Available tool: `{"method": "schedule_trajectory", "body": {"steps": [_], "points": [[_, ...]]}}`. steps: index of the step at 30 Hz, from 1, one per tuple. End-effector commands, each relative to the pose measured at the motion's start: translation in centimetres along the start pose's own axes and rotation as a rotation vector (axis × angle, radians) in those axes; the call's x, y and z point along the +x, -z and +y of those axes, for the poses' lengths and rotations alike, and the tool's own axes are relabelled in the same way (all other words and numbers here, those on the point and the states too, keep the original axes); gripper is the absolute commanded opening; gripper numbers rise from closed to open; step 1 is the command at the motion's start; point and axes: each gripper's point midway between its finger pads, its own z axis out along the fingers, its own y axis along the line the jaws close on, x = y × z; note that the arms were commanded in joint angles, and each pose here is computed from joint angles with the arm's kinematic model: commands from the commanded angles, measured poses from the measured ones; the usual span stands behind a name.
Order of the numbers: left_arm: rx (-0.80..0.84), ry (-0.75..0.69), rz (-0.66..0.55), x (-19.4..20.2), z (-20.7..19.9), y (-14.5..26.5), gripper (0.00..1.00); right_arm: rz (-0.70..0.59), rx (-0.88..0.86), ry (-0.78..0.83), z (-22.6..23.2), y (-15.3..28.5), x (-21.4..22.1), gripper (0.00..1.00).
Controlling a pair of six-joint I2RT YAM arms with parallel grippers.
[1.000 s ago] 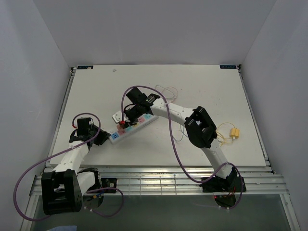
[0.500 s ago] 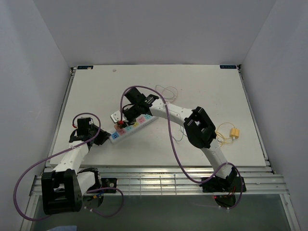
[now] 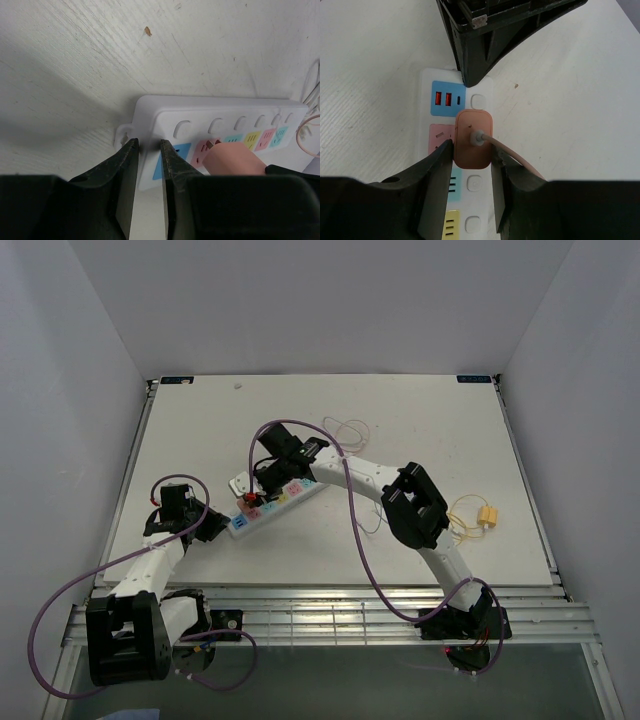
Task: Insert the plug
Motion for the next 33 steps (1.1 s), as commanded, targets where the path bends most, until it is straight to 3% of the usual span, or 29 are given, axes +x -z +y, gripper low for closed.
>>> {"method": "schedule_trajectory", "body": {"steps": [1,33], "points": [[-0.077,-0.008,0.035,1.1,2.1,-0.2,0.34,-0.007,0.012,0.038,-0.4,1.1,-1.6,0.08],[-0.087,-0.007,0.041,1.2,2.3,-0.3,0.34,0.008,-0.038,-0.002,1.8,0.6,-0.3,0.08]]}}
